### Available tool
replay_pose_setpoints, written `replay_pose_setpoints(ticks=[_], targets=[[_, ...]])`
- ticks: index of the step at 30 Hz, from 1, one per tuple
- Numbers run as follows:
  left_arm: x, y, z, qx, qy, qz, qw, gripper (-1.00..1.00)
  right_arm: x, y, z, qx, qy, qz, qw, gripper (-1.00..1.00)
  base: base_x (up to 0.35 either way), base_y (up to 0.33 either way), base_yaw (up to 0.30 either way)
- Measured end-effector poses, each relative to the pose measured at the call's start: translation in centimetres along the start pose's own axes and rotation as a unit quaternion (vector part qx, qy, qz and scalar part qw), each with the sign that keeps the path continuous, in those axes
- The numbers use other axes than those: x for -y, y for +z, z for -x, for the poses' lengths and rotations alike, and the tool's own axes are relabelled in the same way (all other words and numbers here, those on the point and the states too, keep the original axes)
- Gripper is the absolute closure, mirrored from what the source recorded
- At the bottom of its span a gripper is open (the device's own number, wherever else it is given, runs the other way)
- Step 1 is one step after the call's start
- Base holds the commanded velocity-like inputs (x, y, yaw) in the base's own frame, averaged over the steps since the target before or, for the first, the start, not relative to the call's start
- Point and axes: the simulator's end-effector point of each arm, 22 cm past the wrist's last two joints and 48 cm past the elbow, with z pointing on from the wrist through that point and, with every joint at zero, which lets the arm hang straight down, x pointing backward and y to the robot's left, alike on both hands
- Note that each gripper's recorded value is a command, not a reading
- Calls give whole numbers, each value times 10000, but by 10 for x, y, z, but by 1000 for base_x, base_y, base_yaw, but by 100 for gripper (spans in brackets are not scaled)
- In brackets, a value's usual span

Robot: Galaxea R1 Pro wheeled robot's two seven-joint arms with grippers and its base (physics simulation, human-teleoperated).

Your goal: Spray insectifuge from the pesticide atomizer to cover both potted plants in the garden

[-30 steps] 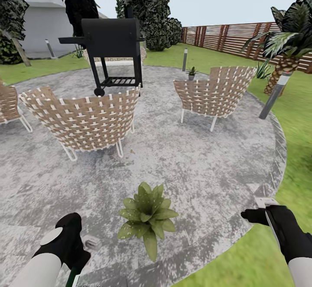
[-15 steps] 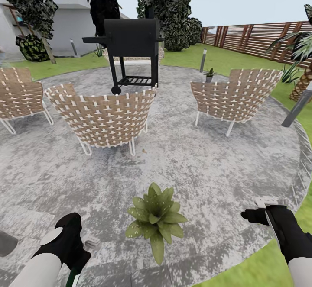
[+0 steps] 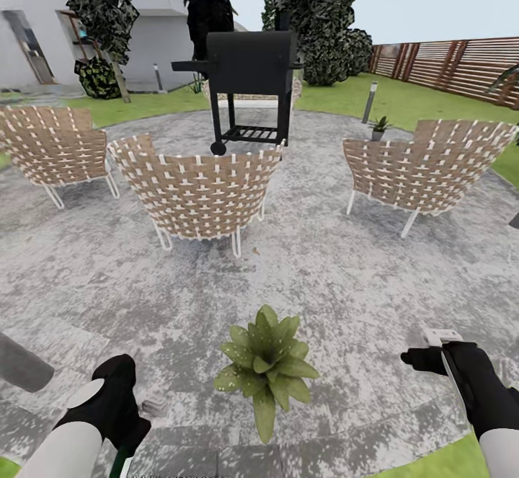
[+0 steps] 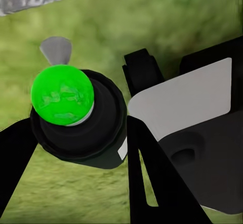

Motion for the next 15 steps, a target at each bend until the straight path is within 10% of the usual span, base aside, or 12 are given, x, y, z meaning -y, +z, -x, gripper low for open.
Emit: replay_pose_setpoints(ticks=[15], targets=[[1, 0, 0, 0, 11, -6, 10000, 100, 0, 0, 0, 0, 0, 0, 10000, -100, 0, -206, 244]])
